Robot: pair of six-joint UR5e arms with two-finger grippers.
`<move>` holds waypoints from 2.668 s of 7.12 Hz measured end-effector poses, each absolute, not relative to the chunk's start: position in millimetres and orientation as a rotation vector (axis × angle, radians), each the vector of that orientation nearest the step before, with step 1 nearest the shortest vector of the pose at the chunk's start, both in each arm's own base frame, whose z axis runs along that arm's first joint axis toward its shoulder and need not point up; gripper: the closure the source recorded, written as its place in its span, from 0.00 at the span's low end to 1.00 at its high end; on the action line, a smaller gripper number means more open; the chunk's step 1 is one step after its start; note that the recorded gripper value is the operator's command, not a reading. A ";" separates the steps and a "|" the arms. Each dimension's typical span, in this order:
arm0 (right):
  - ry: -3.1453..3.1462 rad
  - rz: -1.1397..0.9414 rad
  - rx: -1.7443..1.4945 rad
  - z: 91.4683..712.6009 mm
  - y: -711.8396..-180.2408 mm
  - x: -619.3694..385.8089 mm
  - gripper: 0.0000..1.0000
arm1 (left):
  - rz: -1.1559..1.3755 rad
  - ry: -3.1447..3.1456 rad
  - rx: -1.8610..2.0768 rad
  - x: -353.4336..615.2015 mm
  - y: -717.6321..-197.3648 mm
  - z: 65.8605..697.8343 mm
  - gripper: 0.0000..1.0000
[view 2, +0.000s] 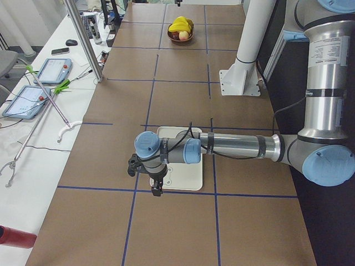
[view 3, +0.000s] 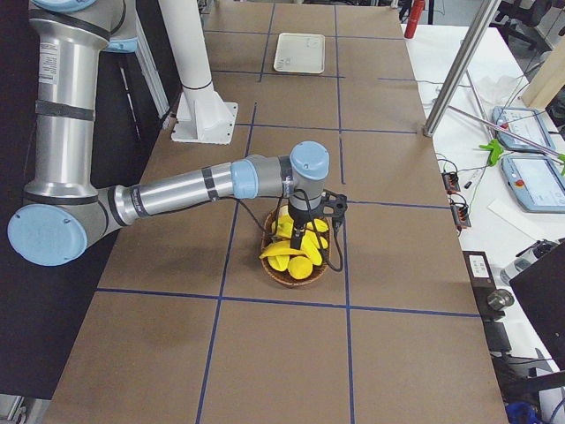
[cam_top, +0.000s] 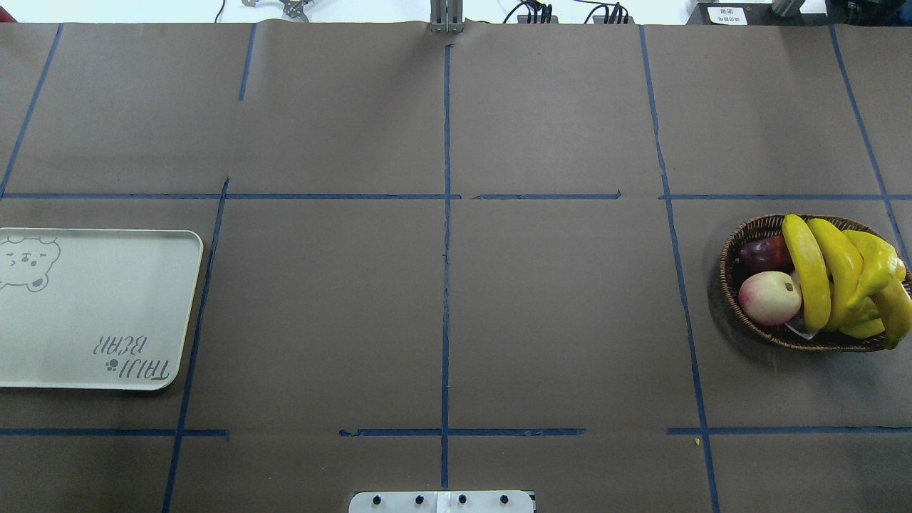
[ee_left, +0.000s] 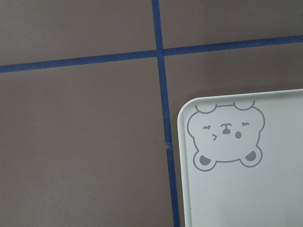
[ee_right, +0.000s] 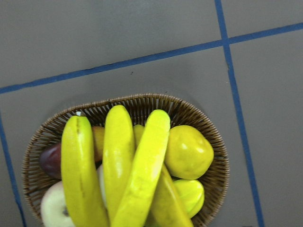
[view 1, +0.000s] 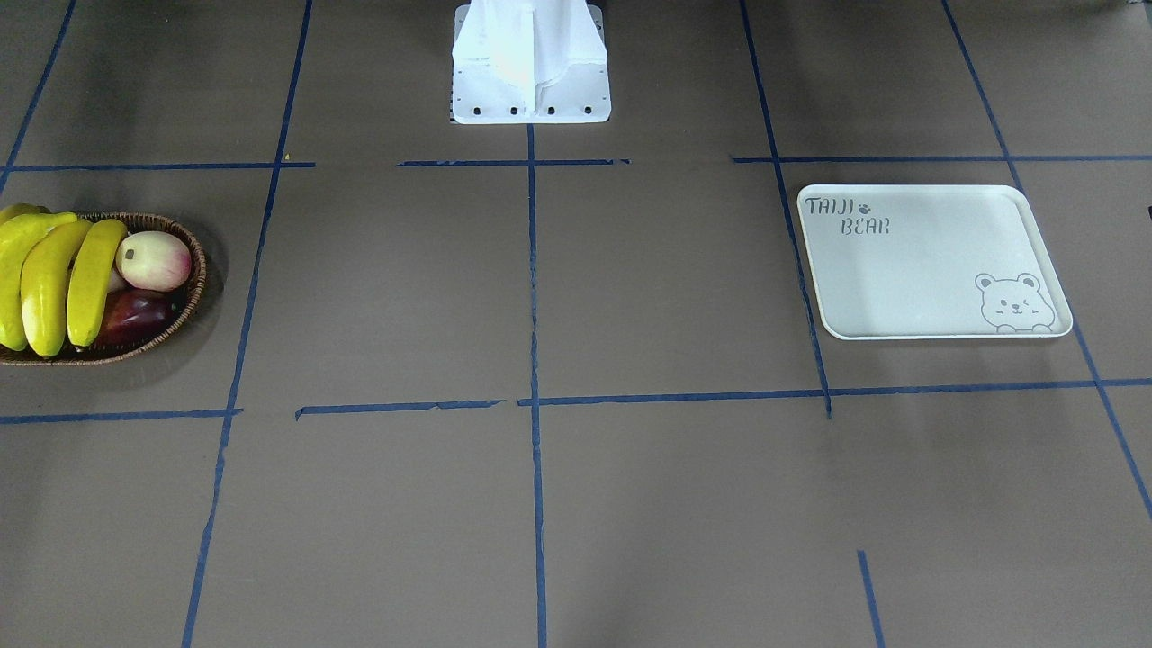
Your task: Transfer all bananas from basket to plate
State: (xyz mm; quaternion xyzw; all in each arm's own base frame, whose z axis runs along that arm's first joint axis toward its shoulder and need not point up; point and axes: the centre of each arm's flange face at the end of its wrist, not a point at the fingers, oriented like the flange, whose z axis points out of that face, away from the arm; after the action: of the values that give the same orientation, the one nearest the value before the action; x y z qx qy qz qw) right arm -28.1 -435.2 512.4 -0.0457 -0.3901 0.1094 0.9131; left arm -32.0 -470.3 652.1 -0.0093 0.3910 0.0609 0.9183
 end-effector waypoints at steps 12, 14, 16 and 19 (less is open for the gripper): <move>-0.795 0.476 -0.035 576.6 -406.5 -124.1 0.77 | 0.120 0.807 -0.031 -31.8 -466.1 654.2 0.00; -0.796 0.468 -0.037 575.2 -405.4 -127.7 0.99 | 0.120 0.807 -0.030 -31.8 -465.8 653.5 0.00; -0.817 0.460 -0.013 558.3 -404.7 -125.9 1.00 | 0.121 0.808 -0.028 -31.7 -465.9 653.2 0.00; -0.883 0.471 0.035 521.2 -409.6 -100.9 1.00 | 0.133 0.808 -0.022 -27.3 -468.5 650.9 0.00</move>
State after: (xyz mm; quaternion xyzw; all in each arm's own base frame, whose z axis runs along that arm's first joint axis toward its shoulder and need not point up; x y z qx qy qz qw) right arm -100.9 -409.6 521.2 0.0166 -0.4231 0.2257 0.8774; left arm -27.3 -468.5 650.9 -0.0106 0.3929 0.0648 0.9172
